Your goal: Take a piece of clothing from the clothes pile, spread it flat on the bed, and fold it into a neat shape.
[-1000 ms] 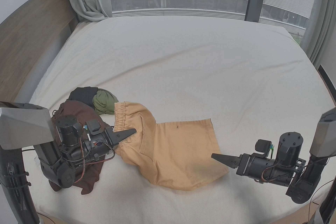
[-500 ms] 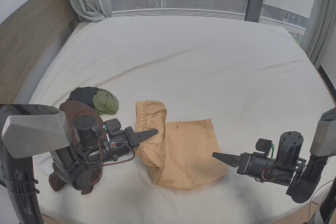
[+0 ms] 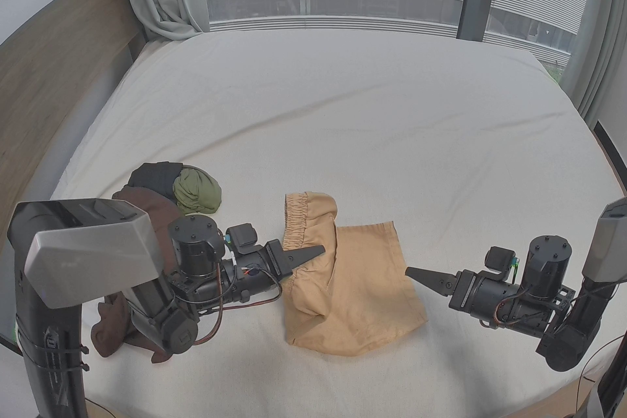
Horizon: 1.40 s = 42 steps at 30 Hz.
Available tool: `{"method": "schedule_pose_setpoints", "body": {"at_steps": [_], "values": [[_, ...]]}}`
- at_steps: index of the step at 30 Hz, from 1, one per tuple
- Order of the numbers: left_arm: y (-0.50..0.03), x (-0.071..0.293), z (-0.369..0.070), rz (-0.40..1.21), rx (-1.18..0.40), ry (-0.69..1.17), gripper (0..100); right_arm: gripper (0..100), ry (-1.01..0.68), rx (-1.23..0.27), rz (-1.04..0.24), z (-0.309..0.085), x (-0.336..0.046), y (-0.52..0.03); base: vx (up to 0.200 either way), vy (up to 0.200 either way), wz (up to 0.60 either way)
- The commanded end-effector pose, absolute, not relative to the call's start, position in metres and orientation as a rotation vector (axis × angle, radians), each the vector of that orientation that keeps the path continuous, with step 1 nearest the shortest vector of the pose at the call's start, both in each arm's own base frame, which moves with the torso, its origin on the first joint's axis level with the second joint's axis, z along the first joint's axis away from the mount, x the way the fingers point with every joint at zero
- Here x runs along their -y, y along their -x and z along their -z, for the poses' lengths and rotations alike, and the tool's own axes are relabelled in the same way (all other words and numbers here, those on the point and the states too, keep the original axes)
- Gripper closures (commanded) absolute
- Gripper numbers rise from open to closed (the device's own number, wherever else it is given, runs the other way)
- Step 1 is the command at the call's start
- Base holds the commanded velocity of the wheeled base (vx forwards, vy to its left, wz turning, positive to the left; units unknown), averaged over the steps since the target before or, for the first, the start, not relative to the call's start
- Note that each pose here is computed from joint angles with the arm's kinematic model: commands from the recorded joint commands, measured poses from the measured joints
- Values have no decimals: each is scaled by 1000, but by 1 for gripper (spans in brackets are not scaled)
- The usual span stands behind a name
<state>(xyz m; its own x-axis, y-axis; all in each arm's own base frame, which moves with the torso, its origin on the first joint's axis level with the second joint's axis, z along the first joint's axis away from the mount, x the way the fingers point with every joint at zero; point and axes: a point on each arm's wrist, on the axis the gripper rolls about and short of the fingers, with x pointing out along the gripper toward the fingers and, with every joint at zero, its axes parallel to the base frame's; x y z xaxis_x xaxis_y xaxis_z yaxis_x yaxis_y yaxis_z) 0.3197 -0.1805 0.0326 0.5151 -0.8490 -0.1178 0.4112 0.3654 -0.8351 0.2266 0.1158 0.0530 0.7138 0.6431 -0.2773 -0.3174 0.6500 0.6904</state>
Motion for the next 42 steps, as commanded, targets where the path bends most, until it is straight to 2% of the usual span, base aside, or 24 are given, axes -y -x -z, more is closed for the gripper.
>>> {"method": "schedule_pose_setpoints", "body": {"at_steps": [1, 13, 27, 28, 42], "values": [[-329, 196, -18, 895, -625, 842, 100, 0, -666, -515, -558, -56, -111, -232, 0, 0, 0], [-339, 228, 0, 897, -669, 828, 100, 0, -684, -471, -526, -59, -99, -244, 0, 0, 0], [-341, 238, 5, 900, -693, 823, 100, 0, -686, -465, -522, -60, -97, -246, 0, 0, 0], [-342, 239, 6, 894, -696, 822, 0, 0, -686, -465, -524, -60, -98, -246, 0, 0, 0], [-345, 235, 5, 849, -651, 824, 0, 0, -683, -478, -527, -58, -99, -244, 0, 0, 0]]}}
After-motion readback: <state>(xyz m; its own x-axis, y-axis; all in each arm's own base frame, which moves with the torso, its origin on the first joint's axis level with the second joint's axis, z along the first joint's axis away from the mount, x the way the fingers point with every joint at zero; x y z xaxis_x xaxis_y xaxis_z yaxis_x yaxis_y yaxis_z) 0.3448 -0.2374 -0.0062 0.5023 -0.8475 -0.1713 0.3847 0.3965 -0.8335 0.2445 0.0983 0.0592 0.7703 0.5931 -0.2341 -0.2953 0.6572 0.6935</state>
